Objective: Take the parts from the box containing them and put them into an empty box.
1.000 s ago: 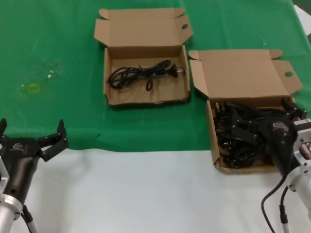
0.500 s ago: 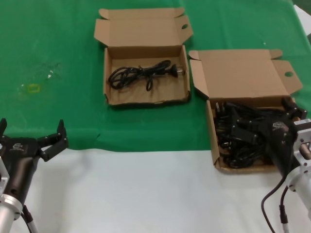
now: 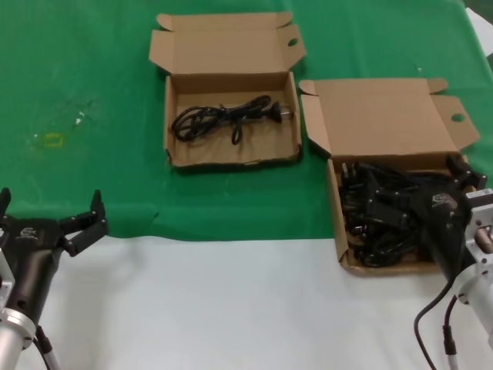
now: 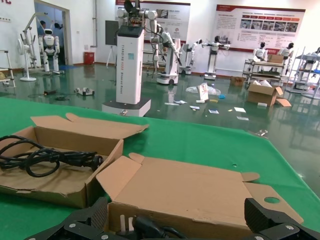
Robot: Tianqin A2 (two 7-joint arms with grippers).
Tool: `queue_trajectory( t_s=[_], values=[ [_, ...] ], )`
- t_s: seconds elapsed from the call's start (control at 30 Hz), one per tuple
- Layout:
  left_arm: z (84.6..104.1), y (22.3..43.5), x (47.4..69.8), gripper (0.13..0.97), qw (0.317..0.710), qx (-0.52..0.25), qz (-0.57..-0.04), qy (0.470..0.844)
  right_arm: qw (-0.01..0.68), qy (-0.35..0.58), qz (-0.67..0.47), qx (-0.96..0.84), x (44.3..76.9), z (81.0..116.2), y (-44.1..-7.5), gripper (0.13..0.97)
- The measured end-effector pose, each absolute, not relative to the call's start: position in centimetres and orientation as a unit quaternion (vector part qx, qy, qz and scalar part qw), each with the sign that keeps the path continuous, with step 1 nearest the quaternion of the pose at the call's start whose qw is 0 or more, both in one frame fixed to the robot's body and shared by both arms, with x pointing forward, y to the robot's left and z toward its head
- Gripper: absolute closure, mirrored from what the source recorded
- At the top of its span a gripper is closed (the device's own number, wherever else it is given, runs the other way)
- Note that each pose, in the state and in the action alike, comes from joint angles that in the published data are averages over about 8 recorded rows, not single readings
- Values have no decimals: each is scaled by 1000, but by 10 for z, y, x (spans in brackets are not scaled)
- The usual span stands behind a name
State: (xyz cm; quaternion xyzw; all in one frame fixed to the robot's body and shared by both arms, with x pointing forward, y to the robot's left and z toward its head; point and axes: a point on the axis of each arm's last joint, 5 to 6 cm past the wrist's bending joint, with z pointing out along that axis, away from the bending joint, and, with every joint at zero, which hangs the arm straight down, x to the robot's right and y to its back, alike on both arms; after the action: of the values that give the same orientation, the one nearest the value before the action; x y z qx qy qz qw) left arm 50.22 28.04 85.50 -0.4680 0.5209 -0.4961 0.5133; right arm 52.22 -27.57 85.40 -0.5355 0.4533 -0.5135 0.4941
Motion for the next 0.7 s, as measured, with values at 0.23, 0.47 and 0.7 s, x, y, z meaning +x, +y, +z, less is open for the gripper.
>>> queue_trajectory(
  t_s=[0.23,0.47,0.7],
  values=[
    [855,280,502,132,513,-468,-496,521,494,453,-513,-536,522,854,-276,130],
    [855,280,502,132,513,-468,-496,521,494,453,-513,-536,522,854,-276,130],
    [855,280,502,132,513,-468,-496,521,494,453,-513,-536,522,854,-276,130]
  ],
)
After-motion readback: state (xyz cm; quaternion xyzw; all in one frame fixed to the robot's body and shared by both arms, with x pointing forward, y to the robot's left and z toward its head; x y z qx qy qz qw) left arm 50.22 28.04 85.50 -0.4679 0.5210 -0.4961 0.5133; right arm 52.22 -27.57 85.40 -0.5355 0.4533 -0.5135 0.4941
